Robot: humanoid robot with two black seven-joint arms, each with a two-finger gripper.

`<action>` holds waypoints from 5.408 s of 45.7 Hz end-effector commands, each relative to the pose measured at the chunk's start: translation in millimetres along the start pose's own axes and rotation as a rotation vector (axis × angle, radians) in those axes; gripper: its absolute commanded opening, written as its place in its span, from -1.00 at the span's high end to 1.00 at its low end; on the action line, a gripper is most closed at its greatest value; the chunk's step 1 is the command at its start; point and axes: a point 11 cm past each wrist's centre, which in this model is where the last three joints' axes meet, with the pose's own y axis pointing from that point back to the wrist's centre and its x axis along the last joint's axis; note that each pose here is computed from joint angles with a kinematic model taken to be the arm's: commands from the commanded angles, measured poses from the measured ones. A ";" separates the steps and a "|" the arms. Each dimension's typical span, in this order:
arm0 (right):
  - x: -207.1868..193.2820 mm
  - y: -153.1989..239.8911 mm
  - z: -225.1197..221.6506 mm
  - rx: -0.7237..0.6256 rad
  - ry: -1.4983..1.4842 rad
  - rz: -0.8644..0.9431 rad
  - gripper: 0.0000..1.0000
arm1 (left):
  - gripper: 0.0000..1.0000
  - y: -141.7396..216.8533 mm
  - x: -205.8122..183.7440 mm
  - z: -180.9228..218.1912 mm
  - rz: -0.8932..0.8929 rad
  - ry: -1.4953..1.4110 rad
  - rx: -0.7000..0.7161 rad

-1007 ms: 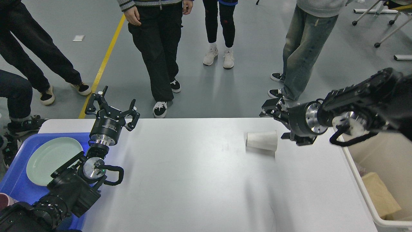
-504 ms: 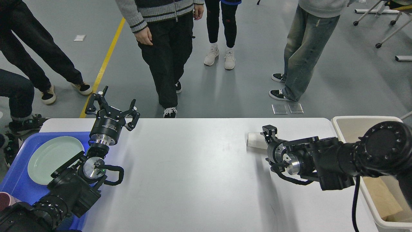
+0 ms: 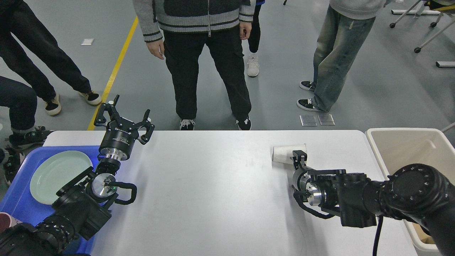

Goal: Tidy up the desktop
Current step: 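Lower the right gripper onto the tipped paper cup and grasp it, then carry the paper cup with the right gripper and drop it into the bin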

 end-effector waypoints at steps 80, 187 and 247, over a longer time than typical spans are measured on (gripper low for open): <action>-1.6 -21.1 -36.6 0.155 -0.086 0.028 -1.00 | -0.94 8.1 6.9 -2.2 0.029 0.064 -0.043; 17.3 260.5 -156.8 -0.210 1.402 -0.425 1.00 | -0.94 5.6 5.0 -0.8 0.026 0.060 -0.043; 351.0 74.6 55.1 -0.301 1.007 0.536 -1.00 | -0.94 5.6 5.0 -0.8 0.026 0.060 -0.043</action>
